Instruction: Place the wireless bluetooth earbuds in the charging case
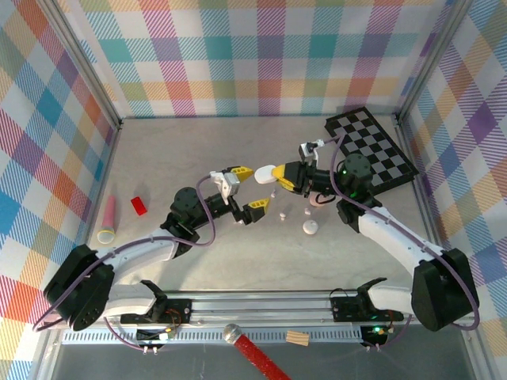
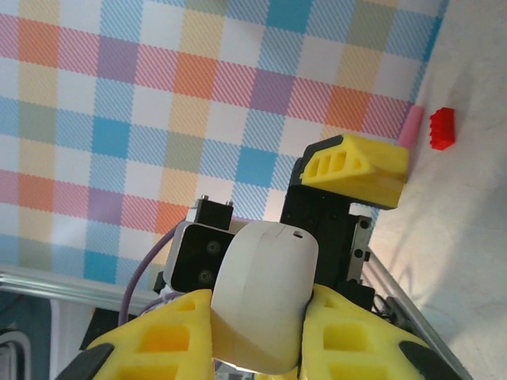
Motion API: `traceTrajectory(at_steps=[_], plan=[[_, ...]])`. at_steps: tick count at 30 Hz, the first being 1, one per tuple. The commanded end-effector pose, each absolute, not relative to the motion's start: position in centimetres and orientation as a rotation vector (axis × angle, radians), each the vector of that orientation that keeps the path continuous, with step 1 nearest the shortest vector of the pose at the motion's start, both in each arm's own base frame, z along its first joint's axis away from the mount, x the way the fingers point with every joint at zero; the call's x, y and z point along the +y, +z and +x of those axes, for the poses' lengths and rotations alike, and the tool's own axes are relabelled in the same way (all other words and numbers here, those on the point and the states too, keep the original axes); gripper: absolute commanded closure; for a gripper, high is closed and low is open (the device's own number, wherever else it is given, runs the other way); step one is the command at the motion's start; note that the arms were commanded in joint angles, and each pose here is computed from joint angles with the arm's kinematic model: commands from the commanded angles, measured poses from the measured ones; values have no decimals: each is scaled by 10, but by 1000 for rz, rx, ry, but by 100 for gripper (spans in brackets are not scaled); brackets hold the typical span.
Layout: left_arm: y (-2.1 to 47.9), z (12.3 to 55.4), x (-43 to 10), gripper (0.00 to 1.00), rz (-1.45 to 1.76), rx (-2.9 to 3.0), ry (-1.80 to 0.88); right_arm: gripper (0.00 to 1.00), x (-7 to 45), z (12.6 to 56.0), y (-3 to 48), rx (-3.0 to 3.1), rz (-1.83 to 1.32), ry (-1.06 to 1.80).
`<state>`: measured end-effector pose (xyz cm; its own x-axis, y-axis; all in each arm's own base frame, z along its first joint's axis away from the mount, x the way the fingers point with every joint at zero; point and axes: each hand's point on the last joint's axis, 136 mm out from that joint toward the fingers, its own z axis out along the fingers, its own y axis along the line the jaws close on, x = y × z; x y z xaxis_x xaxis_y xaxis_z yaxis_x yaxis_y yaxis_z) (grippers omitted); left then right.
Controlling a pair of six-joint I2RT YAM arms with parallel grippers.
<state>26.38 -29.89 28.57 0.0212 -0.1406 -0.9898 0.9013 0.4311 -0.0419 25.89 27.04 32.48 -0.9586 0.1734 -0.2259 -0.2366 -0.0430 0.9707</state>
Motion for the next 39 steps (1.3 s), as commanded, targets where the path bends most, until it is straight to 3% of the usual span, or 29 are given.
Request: traceTrajectory(at_steps=[1, 4, 9, 22, 25, 35, 39], plan=[[330, 257, -299, 0, 770, 1091, -1014, 96, 269, 252, 343, 1865, -121, 2179], [336, 262, -294, 10, 704, 1027, -1016, 96, 269, 252, 343, 1857, -116, 2205], [334, 261, -307, 18, 798, 983, -1022, 96, 270, 254, 342, 1864, -86, 2233], [346, 260, -316, 28, 828, 954, -1082, 96, 271, 258, 337, 1865, -64, 2245], [347, 261, -317, 34, 826, 951, -1082, 96, 270, 259, 338, 1846, -60, 2252], [345, 268, -317, 36, 801, 968, -1068, 96, 268, 257, 343, 1821, -78, 2244], [344, 269, -318, 41, 799, 972, -1074, 96, 268, 256, 343, 1822, -79, 2239]])
